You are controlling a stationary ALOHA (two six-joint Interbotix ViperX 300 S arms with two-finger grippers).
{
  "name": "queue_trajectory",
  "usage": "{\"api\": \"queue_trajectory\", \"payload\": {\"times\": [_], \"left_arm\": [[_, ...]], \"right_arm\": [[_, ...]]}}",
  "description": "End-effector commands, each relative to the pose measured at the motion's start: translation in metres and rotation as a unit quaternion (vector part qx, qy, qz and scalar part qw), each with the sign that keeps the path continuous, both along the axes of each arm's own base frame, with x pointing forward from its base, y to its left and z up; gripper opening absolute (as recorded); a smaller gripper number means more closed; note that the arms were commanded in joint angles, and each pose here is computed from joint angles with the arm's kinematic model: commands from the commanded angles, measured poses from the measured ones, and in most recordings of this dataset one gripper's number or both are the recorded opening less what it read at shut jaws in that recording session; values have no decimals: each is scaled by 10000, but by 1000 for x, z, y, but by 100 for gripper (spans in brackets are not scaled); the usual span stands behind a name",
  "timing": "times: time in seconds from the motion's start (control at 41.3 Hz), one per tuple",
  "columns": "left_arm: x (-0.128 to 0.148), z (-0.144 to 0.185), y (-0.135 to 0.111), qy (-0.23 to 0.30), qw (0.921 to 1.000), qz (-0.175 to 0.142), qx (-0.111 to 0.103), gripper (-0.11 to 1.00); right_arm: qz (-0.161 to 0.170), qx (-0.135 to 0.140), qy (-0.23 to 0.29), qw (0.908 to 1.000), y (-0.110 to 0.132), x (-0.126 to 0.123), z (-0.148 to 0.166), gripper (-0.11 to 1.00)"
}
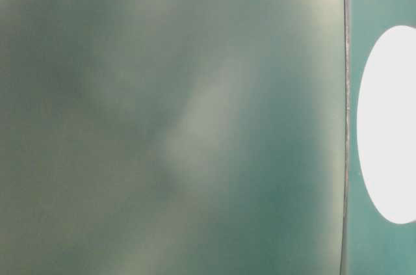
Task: Grip the spoon and scoop the red block from the bowl with right arm.
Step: 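Move the right gripper to the pink spoon handle and close on it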
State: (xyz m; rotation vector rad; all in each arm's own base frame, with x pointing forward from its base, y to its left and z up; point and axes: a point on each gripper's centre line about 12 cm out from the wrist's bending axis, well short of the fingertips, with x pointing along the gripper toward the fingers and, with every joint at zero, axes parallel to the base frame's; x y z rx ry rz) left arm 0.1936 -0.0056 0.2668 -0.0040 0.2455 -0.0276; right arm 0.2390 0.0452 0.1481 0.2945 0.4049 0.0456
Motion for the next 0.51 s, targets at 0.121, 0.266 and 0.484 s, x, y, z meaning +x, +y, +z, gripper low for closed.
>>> {"api": "queue_trajectory", "payload": {"times": [0.121, 0.266, 0.484], "left_arm": [[3, 11, -1, -138, 9999, -14, -12, -1], [3, 11, -1, -138, 9999, -21, -12, -1], [4, 11, -1, -122, 9999, -14, -11, -1]], "right_arm": [[-72, 113, -9, 9999, 8, -8, -15, 54], [-92, 136, 11, 9999, 12, -13, -22, 54], [-46, 19, 215, 9998, 15, -13, -36, 54]]}}
